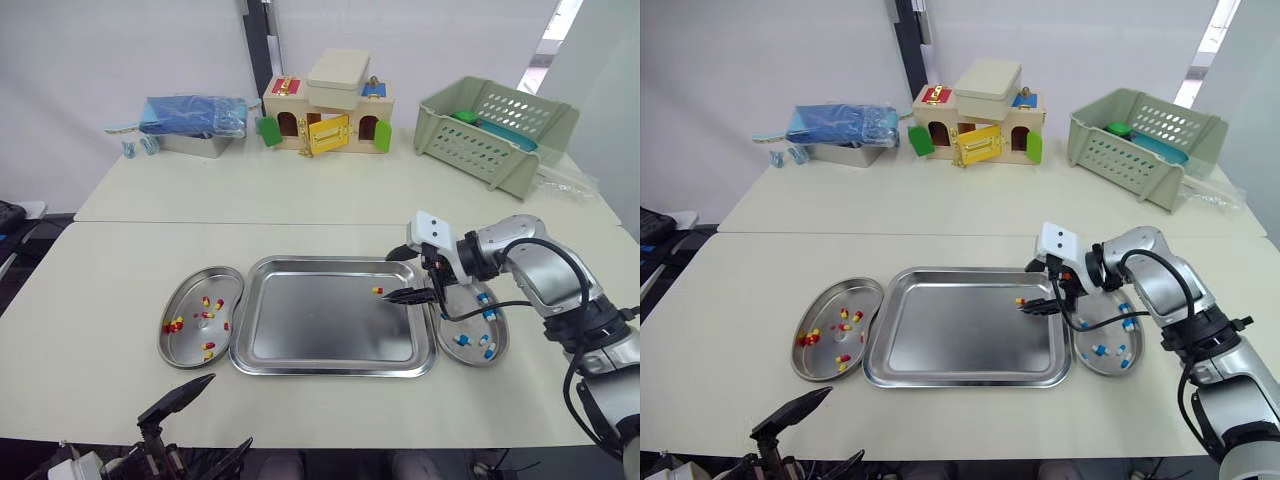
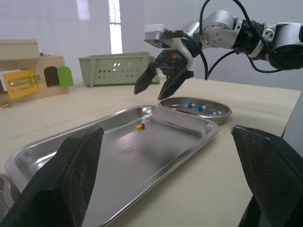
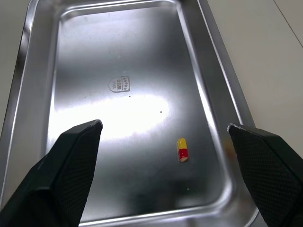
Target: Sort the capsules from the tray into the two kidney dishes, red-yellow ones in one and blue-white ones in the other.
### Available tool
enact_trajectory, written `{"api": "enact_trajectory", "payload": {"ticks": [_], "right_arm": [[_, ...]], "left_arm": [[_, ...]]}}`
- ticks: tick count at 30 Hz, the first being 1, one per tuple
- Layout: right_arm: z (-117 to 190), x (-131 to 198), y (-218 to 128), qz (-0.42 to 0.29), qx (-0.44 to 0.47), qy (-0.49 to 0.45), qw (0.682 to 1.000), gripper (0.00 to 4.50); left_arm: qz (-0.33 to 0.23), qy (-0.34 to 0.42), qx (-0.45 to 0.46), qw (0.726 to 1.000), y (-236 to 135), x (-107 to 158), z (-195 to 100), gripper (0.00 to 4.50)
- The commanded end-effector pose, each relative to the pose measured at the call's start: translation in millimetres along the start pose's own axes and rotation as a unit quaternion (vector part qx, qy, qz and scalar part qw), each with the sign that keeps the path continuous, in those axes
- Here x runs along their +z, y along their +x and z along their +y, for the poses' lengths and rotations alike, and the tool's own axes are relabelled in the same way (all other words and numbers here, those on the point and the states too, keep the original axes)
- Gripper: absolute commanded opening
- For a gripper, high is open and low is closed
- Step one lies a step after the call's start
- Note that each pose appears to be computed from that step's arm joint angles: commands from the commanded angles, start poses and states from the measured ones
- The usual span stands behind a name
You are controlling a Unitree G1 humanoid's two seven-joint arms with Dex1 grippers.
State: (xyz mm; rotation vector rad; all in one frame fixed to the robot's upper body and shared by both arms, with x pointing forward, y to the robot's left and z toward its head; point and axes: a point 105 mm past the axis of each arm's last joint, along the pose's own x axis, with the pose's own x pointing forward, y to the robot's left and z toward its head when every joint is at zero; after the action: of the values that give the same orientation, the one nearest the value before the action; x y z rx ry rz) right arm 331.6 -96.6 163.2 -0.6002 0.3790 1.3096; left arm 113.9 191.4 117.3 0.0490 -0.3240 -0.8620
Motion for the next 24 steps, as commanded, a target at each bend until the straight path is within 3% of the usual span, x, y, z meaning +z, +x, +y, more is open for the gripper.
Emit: {"api": "enact_trajectory", "payload": {"ticks": [1, 5, 11, 15, 18, 24], "right_arm": [[-2.0, 8.6, -4.0, -0.012, -0.006, -0.022, 1.000, 4.50], [20.8, 7.6, -17.8, -0.064, 0.038, -0.043, 0.996, 4.50], [46.7, -17.7, -55.8, -0.145, 0.036, -0.059, 0.987, 4.50], [51.0, -57.9, -91.0, -0.109, 0.014, -0.013, 0.994, 4.50], [38.7, -66.2, -111.4, -0.082, -0.019, 0.000, 0.996, 4.50], [11.1, -63.5, -153.4, -0.055, -0.056, 0.018, 0.997, 4.50]], "left_arm": [[-0.001, 0.015, 0.004, 1.000, 3.9, 5.8, 2.8, 4.46], [0.016, 0.025, 0.021, 0.999, 3.3, 9.0, 20.5, 4.46], [0.073, 0.053, 0.062, 0.994, -12.1, 16.9, 76.2, 4.46], [0.141, 0.088, 0.087, 0.982, -34.6, 32.5, 129.9, 4.46], [0.184, 0.103, 0.109, 0.971, -52.1, 41.9, 158.8, 4.46], [0.199, 0.120, 0.104, 0.967, -68.3, 41.8, 170.1, 4.46]]}}
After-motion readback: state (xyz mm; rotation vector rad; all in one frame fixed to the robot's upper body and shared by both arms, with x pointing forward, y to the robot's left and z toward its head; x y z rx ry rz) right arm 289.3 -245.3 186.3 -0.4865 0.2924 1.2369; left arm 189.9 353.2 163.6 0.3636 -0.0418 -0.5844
